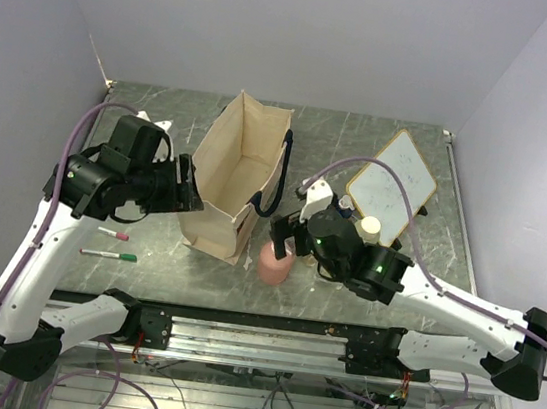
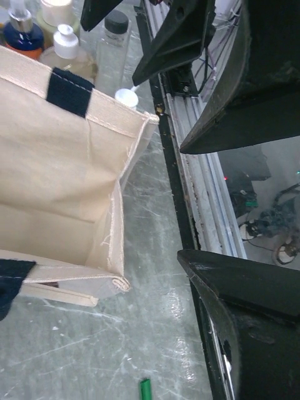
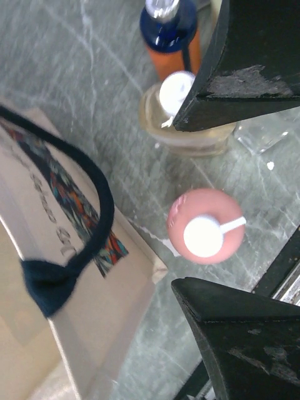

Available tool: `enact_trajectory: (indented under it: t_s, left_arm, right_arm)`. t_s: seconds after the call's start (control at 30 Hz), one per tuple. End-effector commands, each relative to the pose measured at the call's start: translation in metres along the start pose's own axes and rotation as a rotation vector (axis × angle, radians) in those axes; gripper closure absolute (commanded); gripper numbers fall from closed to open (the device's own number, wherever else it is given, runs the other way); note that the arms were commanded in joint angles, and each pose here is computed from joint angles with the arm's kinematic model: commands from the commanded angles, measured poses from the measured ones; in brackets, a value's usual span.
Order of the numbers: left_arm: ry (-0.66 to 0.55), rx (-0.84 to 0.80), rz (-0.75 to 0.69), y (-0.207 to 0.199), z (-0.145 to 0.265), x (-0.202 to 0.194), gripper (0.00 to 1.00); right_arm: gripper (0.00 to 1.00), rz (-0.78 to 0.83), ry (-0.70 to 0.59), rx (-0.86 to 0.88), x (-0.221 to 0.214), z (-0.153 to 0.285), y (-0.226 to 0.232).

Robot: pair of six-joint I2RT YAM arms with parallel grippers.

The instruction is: Take the personal care products out of the canvas bag

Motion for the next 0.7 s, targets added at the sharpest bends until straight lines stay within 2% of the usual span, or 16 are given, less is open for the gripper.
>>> enact_trajectory:
  t_s: [0.0,0.2,0.4,0.53,0.67]
  left_arm:
    - [-0.155,0.019,-0.002,-0.003,0.027,0.033,0.27]
    - [-0.343,0.028,-0.019,-0.013,0.064,0.081,0.27]
    - [-0.574,0.035,-0.050,-0.023,0.133,0.125,0.26]
    - [-0.702,0.000,-0.049,-0.031,0.171,0.137,0.24]
    - [-0.776,0.002,-0.043,-0.029,0.191,0.139,0.22]
  right_arm:
    - [0.00,-0.114,-0.072,-0.254,0.042,0.029,-0.036]
    - [0.00,-0.140,-0.177,-0.368,0.116,0.076,-0.053]
    - [0.00,-0.201,-0.215,-0.480,0.175,0.133,-0.072]
    - [0.00,-0.263,-0.280,-0.476,0.208,0.161,-0.076]
    - [0.00,-0.332,-0.361,-0.413,0.229,0.179,-0.076]
Point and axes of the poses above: each gripper's point midway between its finger pads, its own z axis back along the fingers, its own y axis along the line the jaws close on, x = y × z, the point moved 1 cm from there along z, back along the fingers, and after that the axes turned 9 degrees about -z, right-handed, at the moved point
